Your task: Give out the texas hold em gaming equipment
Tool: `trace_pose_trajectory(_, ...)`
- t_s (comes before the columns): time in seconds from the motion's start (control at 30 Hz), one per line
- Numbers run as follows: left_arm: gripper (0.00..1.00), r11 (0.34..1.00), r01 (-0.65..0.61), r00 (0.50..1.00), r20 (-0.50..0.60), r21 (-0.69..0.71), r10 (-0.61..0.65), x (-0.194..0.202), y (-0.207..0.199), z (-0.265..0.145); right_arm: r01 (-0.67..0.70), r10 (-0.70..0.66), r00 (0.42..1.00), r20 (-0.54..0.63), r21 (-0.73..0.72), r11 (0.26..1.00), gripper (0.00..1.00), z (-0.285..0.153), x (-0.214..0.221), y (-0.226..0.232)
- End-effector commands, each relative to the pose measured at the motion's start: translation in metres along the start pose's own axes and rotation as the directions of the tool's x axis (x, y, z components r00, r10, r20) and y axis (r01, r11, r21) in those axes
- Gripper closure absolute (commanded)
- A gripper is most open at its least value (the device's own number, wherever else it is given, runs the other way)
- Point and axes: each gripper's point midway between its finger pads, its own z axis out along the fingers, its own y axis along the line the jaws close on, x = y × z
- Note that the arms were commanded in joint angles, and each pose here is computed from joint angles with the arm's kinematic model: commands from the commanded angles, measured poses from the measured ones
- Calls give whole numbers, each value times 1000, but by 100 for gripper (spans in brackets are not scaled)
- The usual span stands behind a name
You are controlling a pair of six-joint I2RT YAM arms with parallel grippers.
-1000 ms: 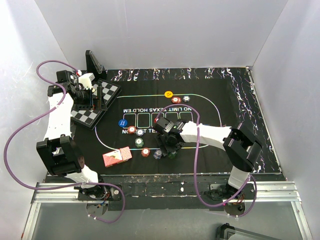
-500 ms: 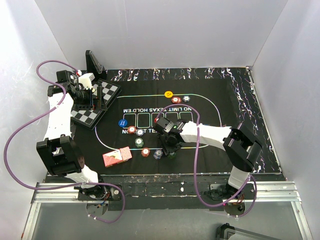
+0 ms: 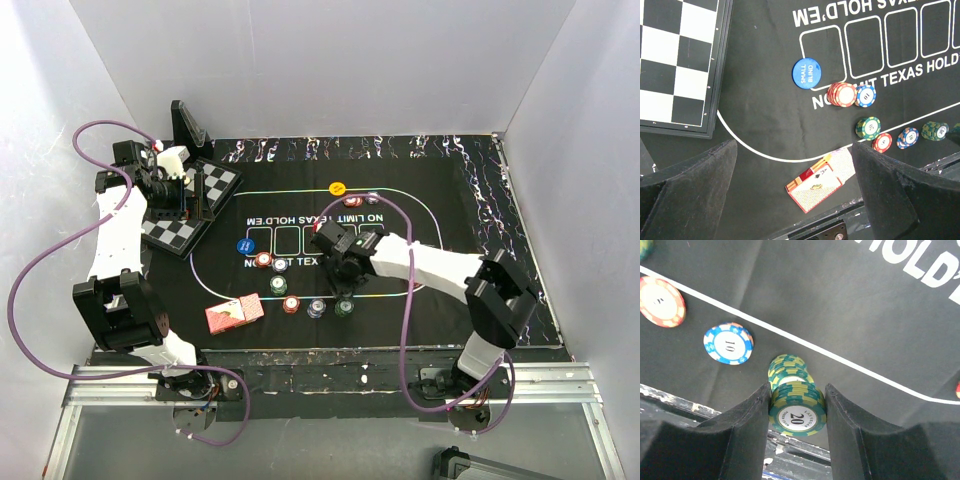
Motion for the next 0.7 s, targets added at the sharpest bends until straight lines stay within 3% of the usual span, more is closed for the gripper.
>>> trace_pose_trajectory(0.0,0,1000,-25,998,49,-8,25,-8,-4,-13,-48,50,991,122,-20,999,99,-38,-41,-17)
trace_pose_trajectory(0.4,0,1000,-25,999,37,-11,26,-6,-1,-9,-319,289,926,244,94,943,99,-44,-144,-149)
trace_pose_trajectory(0.67,0,999,-39,999,24,-15,39,-5,2,-7,-468,434,874,219,137,873,99,8,-178,-228)
